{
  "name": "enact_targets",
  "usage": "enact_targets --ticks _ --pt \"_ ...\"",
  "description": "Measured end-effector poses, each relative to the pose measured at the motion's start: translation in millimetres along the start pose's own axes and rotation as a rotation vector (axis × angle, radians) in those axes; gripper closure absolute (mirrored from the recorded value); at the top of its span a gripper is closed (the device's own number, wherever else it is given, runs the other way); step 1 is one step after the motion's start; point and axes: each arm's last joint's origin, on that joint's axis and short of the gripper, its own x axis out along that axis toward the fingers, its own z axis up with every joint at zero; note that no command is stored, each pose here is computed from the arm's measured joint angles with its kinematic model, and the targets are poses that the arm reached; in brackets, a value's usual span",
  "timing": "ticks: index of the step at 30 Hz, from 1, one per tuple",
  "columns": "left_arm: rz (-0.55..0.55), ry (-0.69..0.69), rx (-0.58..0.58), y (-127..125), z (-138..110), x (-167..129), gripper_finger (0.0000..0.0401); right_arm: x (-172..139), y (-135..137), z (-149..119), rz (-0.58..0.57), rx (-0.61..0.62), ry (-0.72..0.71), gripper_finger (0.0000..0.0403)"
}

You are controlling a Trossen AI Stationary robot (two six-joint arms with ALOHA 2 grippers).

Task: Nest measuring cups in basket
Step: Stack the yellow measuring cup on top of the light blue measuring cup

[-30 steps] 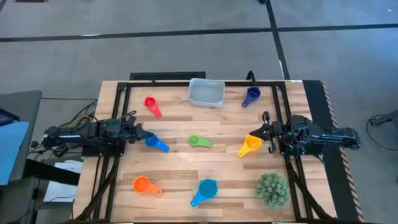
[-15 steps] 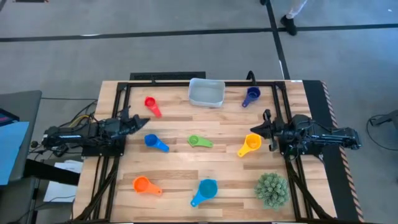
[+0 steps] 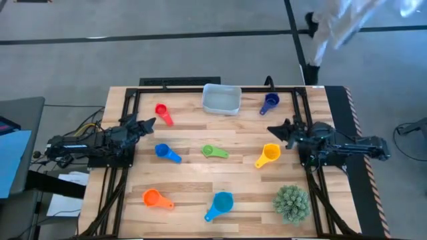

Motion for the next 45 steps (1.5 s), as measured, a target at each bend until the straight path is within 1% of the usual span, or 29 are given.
enact_targets --ticks 3,5,9,11,14,16,18,21,25,27,29,32,36,41,45 --pt "-0.009 0.016 -0.005 -0.2 -0.5 0.0 0.0401 3.6 -3.2 -6.0 -0.044 0.008 0.063 0.0373" --pt "-0.007 0.016 -0.004 -0.1 -0.5 0.0 0.0401 5.9 -3.4 -8.2 -0.05 -0.035 0.085 0.038" --pt "0.008 0.025 0.013 1.7 -1.5 -0.1 0.0401 8.6 -3.7 -10.6 -0.051 -0.17 0.113 0.0386" --pt "0.016 0.029 0.023 2.7 -2.0 -0.2 0.0401 9.4 -4.0 -11.1 -0.053 -0.195 0.119 0.0382" --pt "0.026 0.024 0.055 3.5 -2.1 -0.2 0.0401 10.5 -4.1 -11.7 -0.055 -0.16 0.125 0.0369" --pt "0.002 0.036 0.103 1.7 -1.8 -0.2 0.0401 11.2 -3.7 -12.4 -0.041 -0.119 0.141 0.0361" --pt "-0.056 0.066 0.167 -1.8 -2.0 0.0 0.0401 12.1 -2.3 -13.4 -0.008 -0.076 0.169 0.0358" --pt "-0.194 0.068 0.258 -8.4 -3.7 1.7 0.0401 14.2 -0.7 -17.8 0.005 -0.025 0.22 0.0362" --pt "-0.466 0.04 0.354 -19.8 -3.8 0.6 0.0401 19.5 9.5 -18.9 -0.036 -0.03 0.276 0.0375" --pt "-0.57 0.036 0.382 -22.1 -5.8 0.1 0.0401 23.7 18.1 -18.1 -0.066 -0.048 0.303 0.0381" --pt "-0.61 0.039 0.413 -24.7 -6.4 0.0 0.0401 28.7 29.0 -15.8 -0.097 -0.058 0.325 0.0384" --pt "-0.641 0.051 0.462 -28.2 -10.1 0.8 0.0401 37.1 45.3 -13.7 -0.171 -0.074 0.354 0.0384" --pt "-0.68 0.068 0.525 -35.6 -16.6 1.7 0.0401 48.6 62.0 -15.1 -0.264 -0.12 0.389 0.0376" --pt "-0.734 0.09 0.597 -54.0 -23.3 2.8 0.0401 66.1 77.8 -19.4 -0.29 -0.171 0.417 0.0363" --pt "-0.753 0.134 0.646 -71.2 -33.1 6.0 0.0401 77.9 82.6 -24.2 -0.31 -0.213 0.445 0.0353"
